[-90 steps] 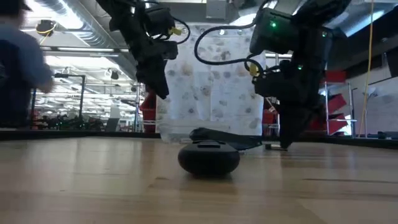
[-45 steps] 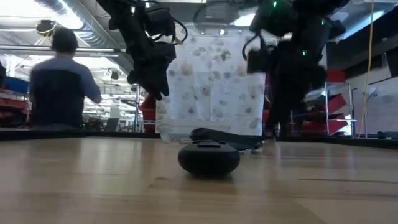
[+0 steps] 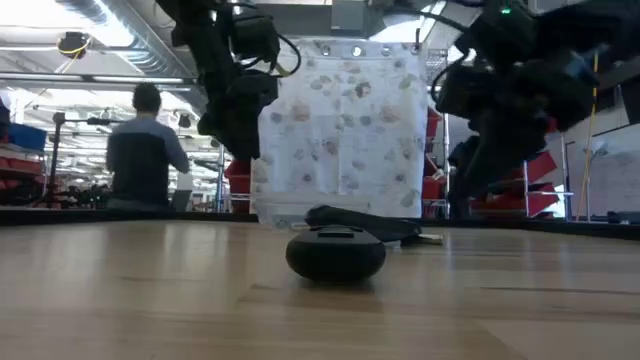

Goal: Insert battery
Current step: Insert the silver battery into the mouse

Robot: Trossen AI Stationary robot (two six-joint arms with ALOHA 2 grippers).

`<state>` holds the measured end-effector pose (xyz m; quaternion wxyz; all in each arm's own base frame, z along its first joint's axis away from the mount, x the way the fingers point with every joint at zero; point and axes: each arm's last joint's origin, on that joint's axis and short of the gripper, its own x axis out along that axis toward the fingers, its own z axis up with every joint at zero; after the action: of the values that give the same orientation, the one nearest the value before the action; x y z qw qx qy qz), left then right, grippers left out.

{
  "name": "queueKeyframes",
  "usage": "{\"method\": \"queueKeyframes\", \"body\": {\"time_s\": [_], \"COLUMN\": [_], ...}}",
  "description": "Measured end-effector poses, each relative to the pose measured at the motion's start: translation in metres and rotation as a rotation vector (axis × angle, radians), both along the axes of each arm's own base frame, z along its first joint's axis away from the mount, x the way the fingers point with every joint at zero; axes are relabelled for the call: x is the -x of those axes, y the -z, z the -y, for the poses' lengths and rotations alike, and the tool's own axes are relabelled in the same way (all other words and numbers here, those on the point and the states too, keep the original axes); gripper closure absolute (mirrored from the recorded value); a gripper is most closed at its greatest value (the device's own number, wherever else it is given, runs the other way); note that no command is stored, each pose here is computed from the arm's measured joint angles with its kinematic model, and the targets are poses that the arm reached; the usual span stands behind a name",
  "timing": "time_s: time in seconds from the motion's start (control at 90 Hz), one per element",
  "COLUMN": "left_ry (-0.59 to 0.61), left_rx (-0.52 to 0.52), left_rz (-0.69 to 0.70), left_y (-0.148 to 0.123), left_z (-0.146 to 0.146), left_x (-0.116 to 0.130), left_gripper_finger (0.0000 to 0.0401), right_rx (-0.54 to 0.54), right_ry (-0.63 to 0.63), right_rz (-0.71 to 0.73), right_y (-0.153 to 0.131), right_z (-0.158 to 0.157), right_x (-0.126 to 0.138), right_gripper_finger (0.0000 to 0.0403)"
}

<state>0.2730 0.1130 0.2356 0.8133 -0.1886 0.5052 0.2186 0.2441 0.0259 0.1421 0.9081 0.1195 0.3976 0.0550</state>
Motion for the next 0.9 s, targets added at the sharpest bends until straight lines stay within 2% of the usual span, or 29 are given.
{"method": "queueKeyframes", "body": {"time_s": [0.122,0.244,0.511,0.7,0.9], "left_ry": [-0.009,-0.023,-0.045,-0.051,-0.045], "left_rx": [0.016,0.041,0.064,0.091,0.106], "left_rz": [-0.023,-0.023,-0.016,-0.006,-0.001], "left_y": [0.001,0.002,0.002,0.002,0.002], "left_z": [0.001,0.002,0.003,0.003,0.004], "left_x": [0.002,0.003,0.003,0.002,0.002], "left_gripper_finger": [0.0221,0.0221,0.0221,0.0221,0.0221], "right_rx": [0.099,0.171,0.16,0.182,0.197], "right_ry": [0.09,0.189,0.26,0.364,0.416], "right_rz": [0.119,0.123,0.146,0.149,0.129], "right_y": [0.012,0.026,0.063,0.082,0.088], "right_z": [-0.012,-0.018,-0.033,-0.04,-0.043], "right_x": [0.004,0.009,0.0,-0.007,-0.005], "right_gripper_finger": [0.0216,0.0213,0.0216,0.0255,0.0331]}}
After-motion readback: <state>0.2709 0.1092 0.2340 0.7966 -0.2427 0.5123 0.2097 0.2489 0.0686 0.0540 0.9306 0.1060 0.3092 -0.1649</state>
